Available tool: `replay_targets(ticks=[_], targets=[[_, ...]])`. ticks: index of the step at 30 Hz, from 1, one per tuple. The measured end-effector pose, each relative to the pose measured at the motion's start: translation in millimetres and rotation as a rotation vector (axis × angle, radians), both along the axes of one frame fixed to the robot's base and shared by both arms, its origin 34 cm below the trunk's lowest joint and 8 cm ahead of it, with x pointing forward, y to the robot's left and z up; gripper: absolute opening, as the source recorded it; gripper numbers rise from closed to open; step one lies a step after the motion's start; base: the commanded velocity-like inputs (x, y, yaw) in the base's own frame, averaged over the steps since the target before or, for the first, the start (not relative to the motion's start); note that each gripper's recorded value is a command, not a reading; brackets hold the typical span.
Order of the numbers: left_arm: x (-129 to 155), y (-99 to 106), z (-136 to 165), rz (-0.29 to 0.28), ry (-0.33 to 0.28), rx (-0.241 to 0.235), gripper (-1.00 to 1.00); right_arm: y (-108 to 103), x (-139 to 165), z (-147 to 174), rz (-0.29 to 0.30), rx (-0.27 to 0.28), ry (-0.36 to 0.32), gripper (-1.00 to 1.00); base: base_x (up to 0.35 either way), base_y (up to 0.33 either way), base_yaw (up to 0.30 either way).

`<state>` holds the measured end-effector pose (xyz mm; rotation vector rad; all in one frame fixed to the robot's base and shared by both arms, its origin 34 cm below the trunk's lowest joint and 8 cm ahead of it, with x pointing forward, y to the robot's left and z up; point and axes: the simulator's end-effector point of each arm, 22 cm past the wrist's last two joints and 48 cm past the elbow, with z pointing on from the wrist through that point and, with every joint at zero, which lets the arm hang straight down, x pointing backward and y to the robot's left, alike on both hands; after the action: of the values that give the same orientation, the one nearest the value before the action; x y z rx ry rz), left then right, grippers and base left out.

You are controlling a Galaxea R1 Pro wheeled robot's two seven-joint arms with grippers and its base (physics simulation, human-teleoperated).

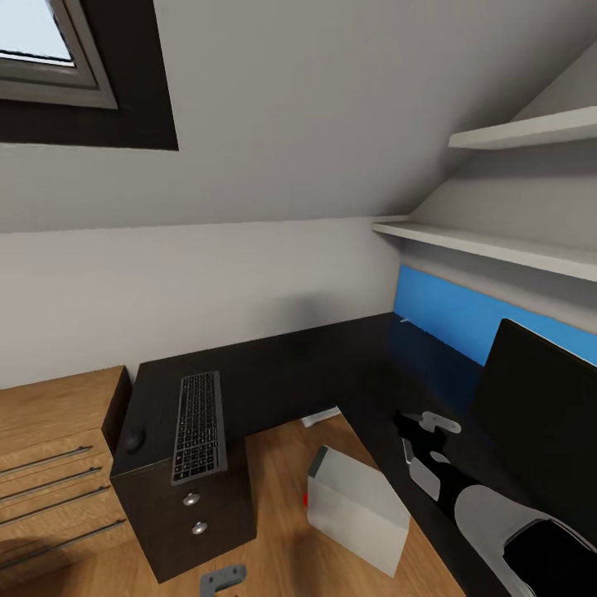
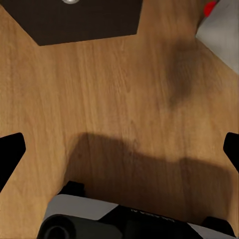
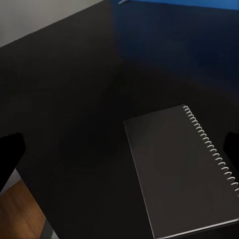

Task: In the bedroom, organize the workspace by keeping the computer under the desk, ensuring the monitor is on the desk, placing the keyboard on the desk next to the monitor, placing the mouse on the desk next to the keyboard, moving the folder from the swivel chair onto the desk next to the mouse, stacking the notebook on top of the folder with the pen on top of the notebook, and positioning the swivel chair next to the desk.

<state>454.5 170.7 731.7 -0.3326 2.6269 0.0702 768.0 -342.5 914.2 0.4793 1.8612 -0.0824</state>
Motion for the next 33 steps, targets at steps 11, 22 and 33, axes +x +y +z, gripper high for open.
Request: replay_targets(ticks=[11, 22, 33], targets=[[-6, 25, -23, 0.006, 0.02, 0.043, 1.0, 1, 4, -10, 0.001, 0.001, 0.0, 1.0, 0.0, 0.0, 0.0], [22, 28, -12, 0.033, -0.077, 0.034, 1.0, 0, 9, -33, 0.043, 0.05, 0.147, 1.0, 0.0, 0.0, 0.0], [27, 24, -22, 0.031, -0.087, 0.027, 1.0, -16, 15, -36, -0.011, 0.258, 0.195, 1.0, 0.0, 0.0, 0.0]])
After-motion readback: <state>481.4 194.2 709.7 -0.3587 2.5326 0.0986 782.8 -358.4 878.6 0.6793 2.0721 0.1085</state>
